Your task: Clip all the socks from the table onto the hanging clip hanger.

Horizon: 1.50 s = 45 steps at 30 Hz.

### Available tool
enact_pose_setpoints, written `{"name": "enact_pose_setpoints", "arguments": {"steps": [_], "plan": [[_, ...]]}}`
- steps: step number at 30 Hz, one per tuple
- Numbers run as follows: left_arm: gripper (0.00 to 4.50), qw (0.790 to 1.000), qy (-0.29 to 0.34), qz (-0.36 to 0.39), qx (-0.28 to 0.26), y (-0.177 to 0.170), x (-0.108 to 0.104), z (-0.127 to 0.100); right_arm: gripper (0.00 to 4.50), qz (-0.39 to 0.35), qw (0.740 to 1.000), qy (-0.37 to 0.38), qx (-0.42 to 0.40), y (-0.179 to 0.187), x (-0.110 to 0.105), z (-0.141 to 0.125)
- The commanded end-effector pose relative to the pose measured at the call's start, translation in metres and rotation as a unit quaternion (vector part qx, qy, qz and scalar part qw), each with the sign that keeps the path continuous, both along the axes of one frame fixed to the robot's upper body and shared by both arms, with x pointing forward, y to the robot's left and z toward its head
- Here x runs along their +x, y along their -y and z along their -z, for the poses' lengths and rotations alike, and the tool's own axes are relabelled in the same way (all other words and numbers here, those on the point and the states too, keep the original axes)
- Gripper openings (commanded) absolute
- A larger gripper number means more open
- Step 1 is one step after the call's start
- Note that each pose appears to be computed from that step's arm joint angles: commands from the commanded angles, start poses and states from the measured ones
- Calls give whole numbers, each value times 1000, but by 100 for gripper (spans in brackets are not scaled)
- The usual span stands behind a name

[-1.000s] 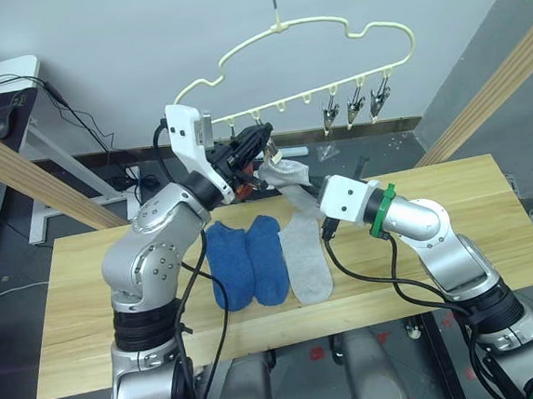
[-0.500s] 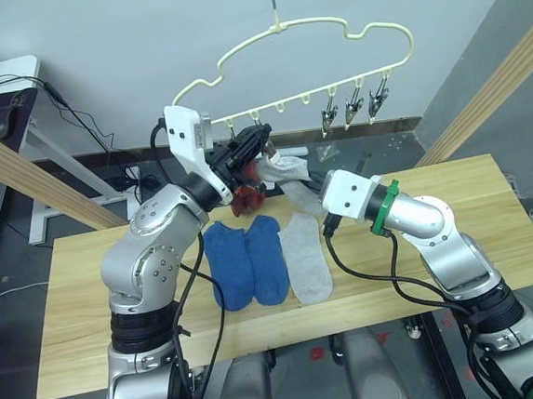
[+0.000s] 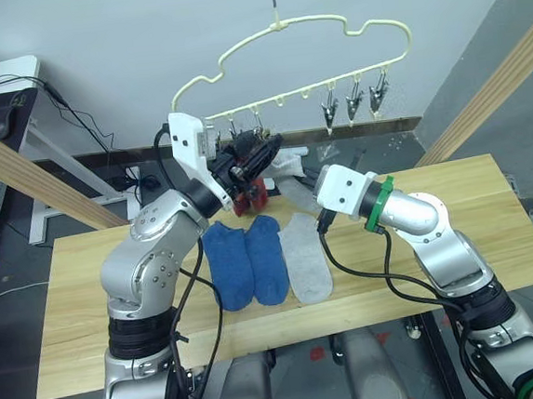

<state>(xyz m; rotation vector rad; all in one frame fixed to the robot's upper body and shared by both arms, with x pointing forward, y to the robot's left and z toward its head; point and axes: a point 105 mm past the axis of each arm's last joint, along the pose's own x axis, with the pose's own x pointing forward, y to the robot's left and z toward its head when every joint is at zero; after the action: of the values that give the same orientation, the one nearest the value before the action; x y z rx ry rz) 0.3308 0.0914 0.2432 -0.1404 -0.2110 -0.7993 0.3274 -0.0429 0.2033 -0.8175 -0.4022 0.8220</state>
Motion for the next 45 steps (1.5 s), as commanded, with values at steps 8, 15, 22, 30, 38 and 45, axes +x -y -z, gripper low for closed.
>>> {"name": "enact_pose_setpoints", "arguments": {"steps": [8,15,22,30,38,45], "plan": [[342,998,49,-5,44,-14,-15,-6,136,-20,999,-38,14,0,-5,1],[342,993,53,3,102,-27,-32,6,299,-18,995,-95,-9,23,-21,12],[342,985,47,-16,164,-48,-53,28,299,-17,988,-156,-3,51,-47,8],[342,978,54,-58,192,-70,-62,43,299,19,984,-171,38,71,-51,-6],[342,973,66,-85,203,-79,-63,46,299,46,979,-183,76,71,-49,-3],[342,971,79,-87,209,-76,-66,46,282,60,970,-202,119,69,-47,2]]}}
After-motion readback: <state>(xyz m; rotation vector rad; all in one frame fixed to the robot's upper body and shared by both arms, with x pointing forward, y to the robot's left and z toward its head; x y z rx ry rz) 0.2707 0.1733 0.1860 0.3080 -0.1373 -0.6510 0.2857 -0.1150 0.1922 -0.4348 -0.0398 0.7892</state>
